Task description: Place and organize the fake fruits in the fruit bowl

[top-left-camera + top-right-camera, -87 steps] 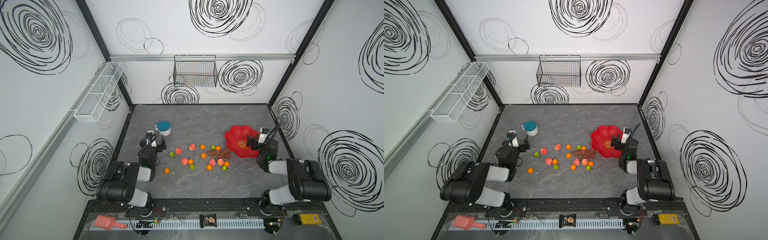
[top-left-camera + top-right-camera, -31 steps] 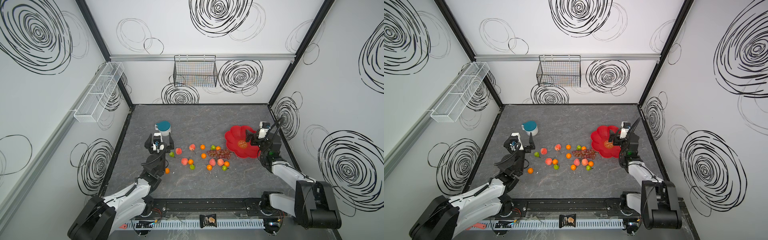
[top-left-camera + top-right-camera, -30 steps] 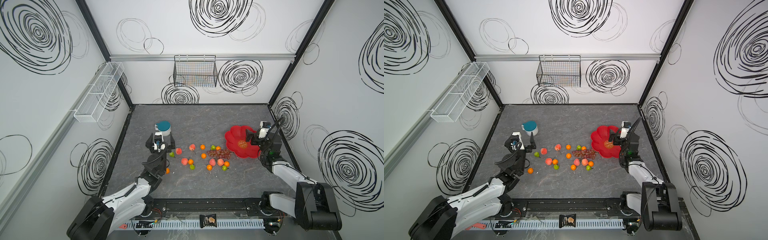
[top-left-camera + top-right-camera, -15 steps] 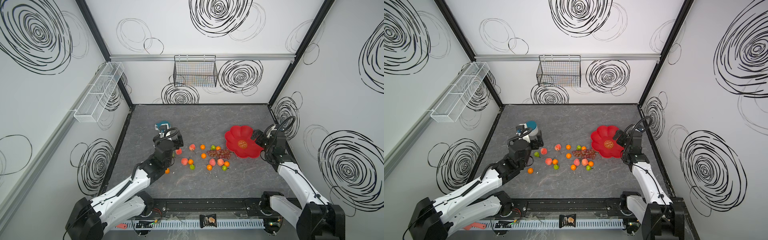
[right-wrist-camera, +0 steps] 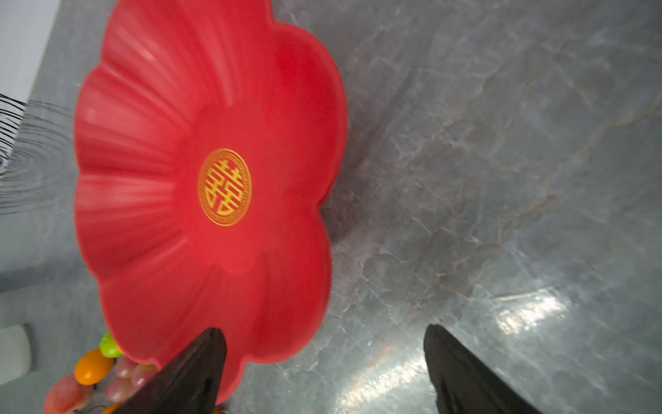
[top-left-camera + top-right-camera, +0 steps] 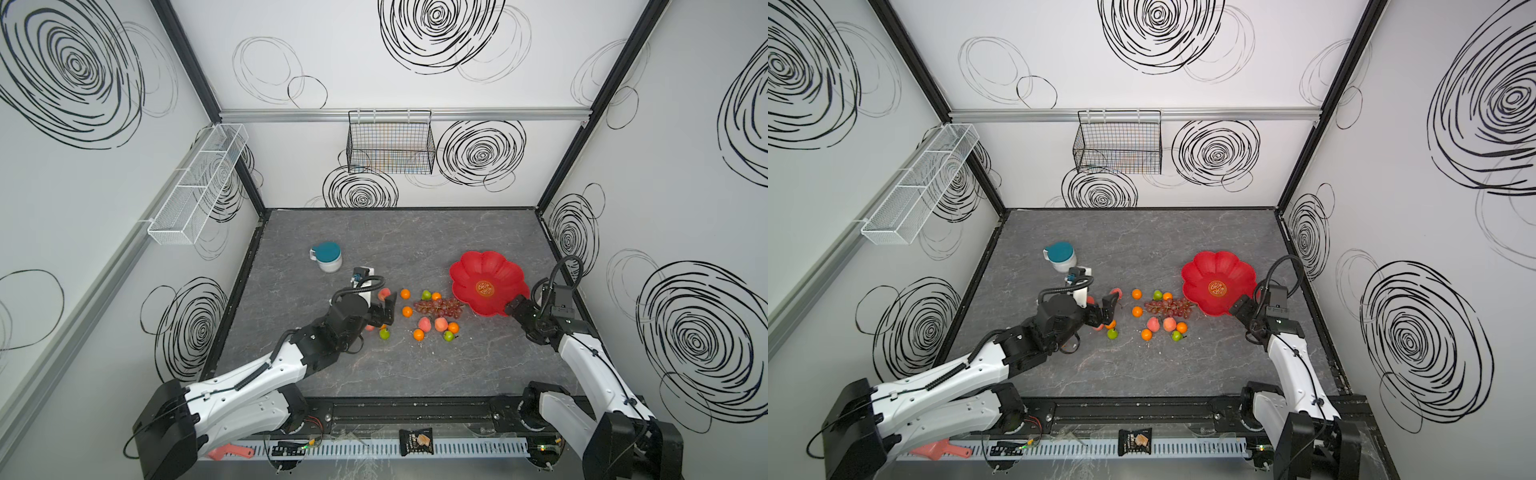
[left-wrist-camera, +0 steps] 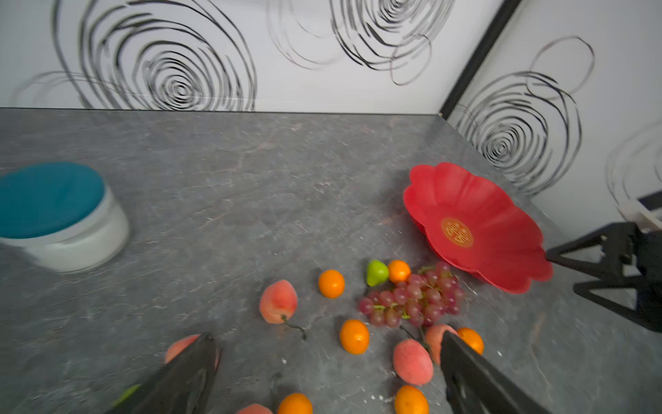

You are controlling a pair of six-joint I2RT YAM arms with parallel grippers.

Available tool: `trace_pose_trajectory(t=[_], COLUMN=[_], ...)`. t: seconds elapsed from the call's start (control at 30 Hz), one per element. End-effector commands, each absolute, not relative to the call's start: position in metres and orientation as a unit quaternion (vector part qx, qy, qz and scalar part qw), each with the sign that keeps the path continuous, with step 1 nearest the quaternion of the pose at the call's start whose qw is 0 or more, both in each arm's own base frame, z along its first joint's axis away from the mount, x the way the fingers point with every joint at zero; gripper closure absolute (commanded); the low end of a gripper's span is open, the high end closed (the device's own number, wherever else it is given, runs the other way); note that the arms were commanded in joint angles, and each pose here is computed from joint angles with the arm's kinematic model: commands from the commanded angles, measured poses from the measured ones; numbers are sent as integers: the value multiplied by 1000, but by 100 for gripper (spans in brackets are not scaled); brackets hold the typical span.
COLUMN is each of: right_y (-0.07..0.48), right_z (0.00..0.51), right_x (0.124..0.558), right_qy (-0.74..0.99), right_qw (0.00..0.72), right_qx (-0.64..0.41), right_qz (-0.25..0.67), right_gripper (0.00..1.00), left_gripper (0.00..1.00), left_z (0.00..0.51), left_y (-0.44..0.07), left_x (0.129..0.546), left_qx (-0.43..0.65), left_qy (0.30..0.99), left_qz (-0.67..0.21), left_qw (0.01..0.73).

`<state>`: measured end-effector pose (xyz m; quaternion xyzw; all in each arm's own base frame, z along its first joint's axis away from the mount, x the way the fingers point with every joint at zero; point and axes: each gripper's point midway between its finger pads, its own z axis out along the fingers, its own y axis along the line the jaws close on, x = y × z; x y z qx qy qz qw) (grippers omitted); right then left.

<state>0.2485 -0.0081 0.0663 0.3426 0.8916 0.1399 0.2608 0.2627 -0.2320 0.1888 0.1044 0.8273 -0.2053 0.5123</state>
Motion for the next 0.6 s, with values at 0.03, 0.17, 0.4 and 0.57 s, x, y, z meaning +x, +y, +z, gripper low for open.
trace_pose_trajectory(t=[0.03,0.17,0.4,0.57], right_y=[-6,-11,-11,-7], right_z=[66,71,69,62], right_x=[249,260,273,283], right_qy=[888,884,881,883], right_qw=[251,258,247,222], right_qx=[351,354,362,364], right_qz=[158,160,178,197], right_gripper=[18,26,39,53], left_gripper=[1,1,1,1], left_z=[215,219,224,219], left_y=[-298,-344,-387,-396], left_x=[251,238,233,232], left_qx=[168,210,242,256], left_qy=[795,781,769,770], left_qz=[-260,-285,-318,-314], left_qw=[522,514,500,493])
